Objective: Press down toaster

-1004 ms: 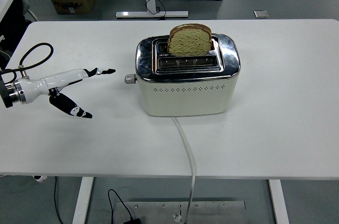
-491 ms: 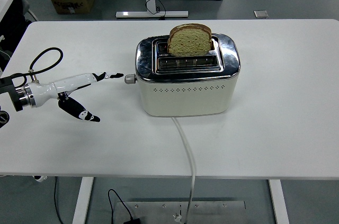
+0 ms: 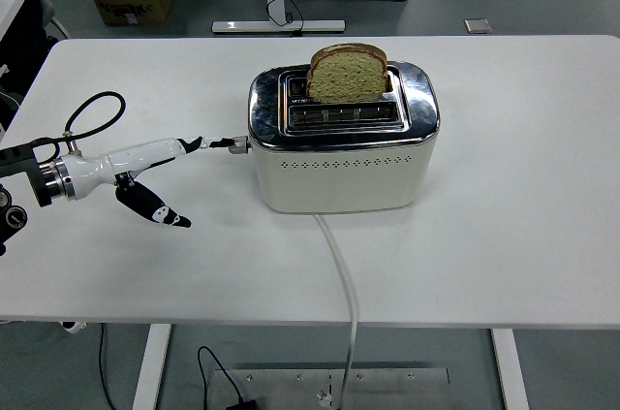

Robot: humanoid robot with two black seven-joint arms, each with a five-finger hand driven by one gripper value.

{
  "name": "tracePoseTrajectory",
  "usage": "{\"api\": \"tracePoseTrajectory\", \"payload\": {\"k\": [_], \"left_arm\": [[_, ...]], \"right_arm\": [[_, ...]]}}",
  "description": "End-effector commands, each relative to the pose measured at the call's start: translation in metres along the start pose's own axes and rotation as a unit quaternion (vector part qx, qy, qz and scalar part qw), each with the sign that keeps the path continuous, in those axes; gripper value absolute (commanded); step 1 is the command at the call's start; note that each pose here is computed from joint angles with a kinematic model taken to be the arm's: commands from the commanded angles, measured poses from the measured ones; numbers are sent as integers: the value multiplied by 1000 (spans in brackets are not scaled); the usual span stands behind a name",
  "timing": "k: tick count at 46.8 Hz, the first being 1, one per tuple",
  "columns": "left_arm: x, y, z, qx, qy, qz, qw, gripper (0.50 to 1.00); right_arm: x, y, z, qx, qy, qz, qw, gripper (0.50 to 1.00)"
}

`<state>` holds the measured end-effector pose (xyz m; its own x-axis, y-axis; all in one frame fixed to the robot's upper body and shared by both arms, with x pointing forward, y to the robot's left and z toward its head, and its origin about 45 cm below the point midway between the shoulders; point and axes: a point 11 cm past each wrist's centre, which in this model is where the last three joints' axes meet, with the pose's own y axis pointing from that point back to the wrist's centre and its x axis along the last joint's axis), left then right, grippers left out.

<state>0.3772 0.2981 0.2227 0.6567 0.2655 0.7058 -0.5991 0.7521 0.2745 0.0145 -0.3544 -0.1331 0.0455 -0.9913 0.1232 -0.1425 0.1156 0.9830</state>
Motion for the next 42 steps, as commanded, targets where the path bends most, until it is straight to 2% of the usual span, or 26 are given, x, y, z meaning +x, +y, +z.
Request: {"api": "tracePoseTrajectory", "payload": {"k": [1, 23, 42], "left_arm": [[-1, 0, 0, 0, 1, -2, 1000, 1000], [-9, -8, 1, -6, 9, -6, 1000, 1000], [-15, -6, -6, 4, 15, -11, 1000, 1000]], "right_arm": [[0, 0, 0, 0, 0, 0, 1000, 998], [0, 0, 0, 0, 0, 0, 1000, 998], [0, 0, 0, 0, 0, -1, 1000, 998]]}}
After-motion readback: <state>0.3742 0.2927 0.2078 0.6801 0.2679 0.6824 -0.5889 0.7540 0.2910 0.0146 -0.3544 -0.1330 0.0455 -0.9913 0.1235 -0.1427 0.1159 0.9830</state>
